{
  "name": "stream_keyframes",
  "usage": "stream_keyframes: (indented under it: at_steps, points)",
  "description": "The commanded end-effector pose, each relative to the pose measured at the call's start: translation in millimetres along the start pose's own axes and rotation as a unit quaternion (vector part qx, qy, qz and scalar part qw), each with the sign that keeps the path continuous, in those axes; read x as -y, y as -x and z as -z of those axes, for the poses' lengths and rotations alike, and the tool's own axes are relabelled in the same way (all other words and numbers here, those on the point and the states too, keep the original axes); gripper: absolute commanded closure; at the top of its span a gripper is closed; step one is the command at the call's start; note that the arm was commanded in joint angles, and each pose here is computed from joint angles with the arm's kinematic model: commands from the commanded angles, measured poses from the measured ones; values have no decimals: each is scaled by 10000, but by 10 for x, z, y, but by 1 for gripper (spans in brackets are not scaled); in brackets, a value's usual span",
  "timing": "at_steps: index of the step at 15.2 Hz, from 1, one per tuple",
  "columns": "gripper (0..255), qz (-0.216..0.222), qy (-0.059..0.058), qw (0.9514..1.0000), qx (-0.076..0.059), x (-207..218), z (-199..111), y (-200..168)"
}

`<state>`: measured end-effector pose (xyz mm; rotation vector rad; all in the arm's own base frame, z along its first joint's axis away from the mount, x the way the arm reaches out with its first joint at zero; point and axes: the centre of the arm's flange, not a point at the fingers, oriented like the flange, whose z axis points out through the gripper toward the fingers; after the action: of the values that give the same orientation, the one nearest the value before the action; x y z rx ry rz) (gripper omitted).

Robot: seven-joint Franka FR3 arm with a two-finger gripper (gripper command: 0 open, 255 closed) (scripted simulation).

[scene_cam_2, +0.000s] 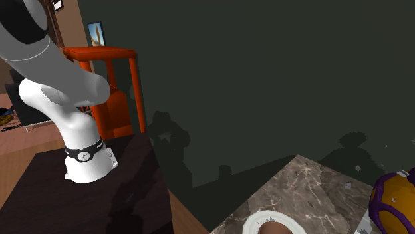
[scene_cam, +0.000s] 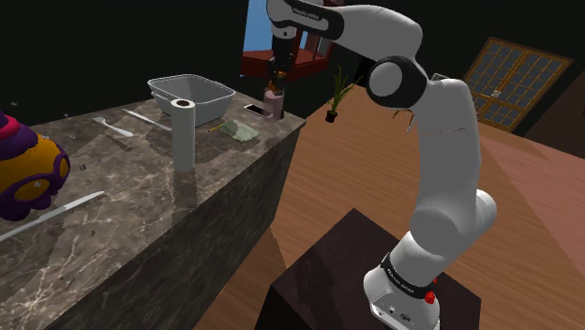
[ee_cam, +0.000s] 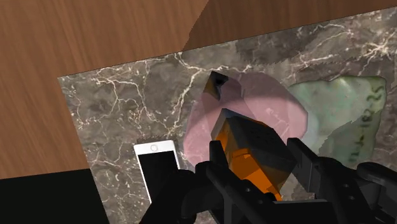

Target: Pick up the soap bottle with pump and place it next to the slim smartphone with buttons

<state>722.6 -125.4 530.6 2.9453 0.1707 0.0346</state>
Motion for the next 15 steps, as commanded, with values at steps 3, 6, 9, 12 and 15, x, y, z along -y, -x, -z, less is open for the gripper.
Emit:
stream_keyframes:
  at_steps: [3, 6, 9, 12, 15]
  points:
    - [255, 1, 3, 10000, -3, -186, -206, -9]
    - [255, 1, 3, 10000, -3, -156, -361, -7]
    - [255, 1, 3, 10000, -3, -126, -517, -5]
    - [255, 1, 3, 10000, -3, -96, -669, -3]
    - [255, 1, 3, 10000, -3, -96, -669, -3]
